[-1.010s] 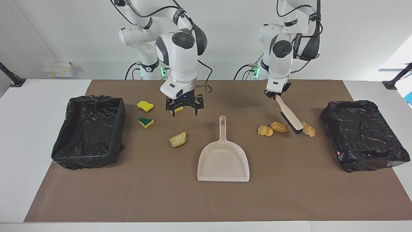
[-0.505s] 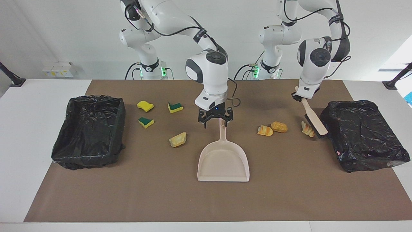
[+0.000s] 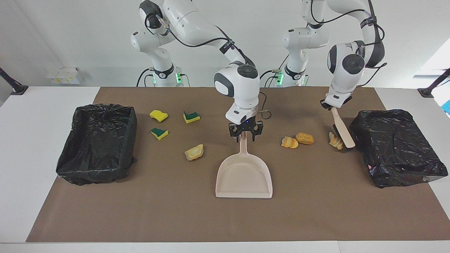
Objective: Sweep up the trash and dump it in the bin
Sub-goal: 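Grasp the dustpan handle with the right gripper while the left gripper positions the brush, then place the dustpan beside the bread with the right gripper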
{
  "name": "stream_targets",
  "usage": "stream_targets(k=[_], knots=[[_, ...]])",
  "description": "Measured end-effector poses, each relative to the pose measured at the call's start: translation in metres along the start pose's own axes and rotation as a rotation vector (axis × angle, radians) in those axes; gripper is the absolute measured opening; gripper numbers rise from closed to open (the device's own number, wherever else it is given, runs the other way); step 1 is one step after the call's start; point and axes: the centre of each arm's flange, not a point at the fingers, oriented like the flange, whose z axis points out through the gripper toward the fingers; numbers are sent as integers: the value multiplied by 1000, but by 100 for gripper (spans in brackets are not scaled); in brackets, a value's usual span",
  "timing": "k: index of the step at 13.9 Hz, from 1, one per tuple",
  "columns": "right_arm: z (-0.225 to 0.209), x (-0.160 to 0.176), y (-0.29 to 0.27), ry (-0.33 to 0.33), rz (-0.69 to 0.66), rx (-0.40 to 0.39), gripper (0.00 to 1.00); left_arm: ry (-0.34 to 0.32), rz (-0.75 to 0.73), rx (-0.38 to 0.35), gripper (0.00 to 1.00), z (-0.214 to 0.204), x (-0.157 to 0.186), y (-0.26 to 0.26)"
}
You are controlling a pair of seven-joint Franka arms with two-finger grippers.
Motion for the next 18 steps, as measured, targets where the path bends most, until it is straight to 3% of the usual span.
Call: stream_targets(k=[3,8,12,14,18], knots=[[4,-1,2,-8,1,-8,34,14,67,-21,26,-9,-6,39],[-1,6,20,-45,-45,-50,33,37,119,-51,26,-30,-13,77],[-35,29,69,-101,-219,-51,33,33,92,-47,26,-75,-10,63],[-58,36,90,-125,-353,-58,33,29,81,-49,26,-79,-9,58],[-80,32,135,-287,-650,-77,33,8,40,-73,26,-73,-5,42]])
